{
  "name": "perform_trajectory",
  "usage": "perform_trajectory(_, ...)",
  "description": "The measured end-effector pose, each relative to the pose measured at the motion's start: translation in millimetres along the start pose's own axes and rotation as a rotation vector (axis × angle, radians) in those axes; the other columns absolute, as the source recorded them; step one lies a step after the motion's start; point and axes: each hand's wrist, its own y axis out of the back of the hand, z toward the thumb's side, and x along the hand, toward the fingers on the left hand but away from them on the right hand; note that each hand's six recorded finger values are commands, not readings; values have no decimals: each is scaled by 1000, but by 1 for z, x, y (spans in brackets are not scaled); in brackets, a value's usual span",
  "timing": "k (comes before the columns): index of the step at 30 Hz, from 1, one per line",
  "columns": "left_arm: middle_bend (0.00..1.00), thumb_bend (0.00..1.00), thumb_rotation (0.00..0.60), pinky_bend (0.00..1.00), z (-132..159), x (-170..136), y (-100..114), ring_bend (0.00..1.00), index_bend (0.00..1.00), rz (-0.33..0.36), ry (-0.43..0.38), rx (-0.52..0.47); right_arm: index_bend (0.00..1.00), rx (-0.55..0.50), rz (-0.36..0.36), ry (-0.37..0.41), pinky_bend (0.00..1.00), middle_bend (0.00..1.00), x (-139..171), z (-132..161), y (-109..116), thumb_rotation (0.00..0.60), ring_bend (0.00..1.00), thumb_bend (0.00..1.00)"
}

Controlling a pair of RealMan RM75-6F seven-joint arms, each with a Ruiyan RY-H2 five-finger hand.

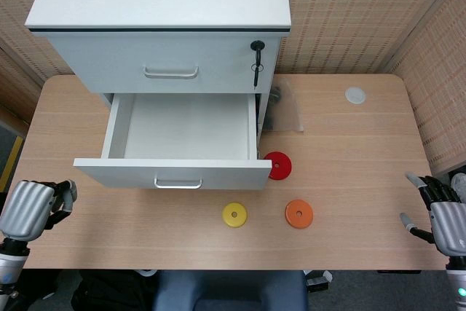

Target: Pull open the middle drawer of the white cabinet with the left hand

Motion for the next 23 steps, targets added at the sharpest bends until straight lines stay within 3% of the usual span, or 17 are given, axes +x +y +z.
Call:
perform_trajectory(8,911,719,600,1000,-43,-22,-26,865,698,-8,146,118,145,6,24,20,176,217,-3,5,-5,600,135,251)
perform_trajectory(12,838,715,600,985,-52,-35,-43,778,610,-15,186,160,144,8,29,34,175,218,-3,8,-6,600,135,251)
perform_trajectory(18,686,589,600,651,-57,-51,-60,582,432,-73,235,210,145,13,24,44,176,219,-1,12,-5,600,135,251)
perform_trajectory(23,625,584,600,542,-55,-61,-71,534,400,-115,262,195,144,5,20,27,176,219,6,9,-6,600,135,251)
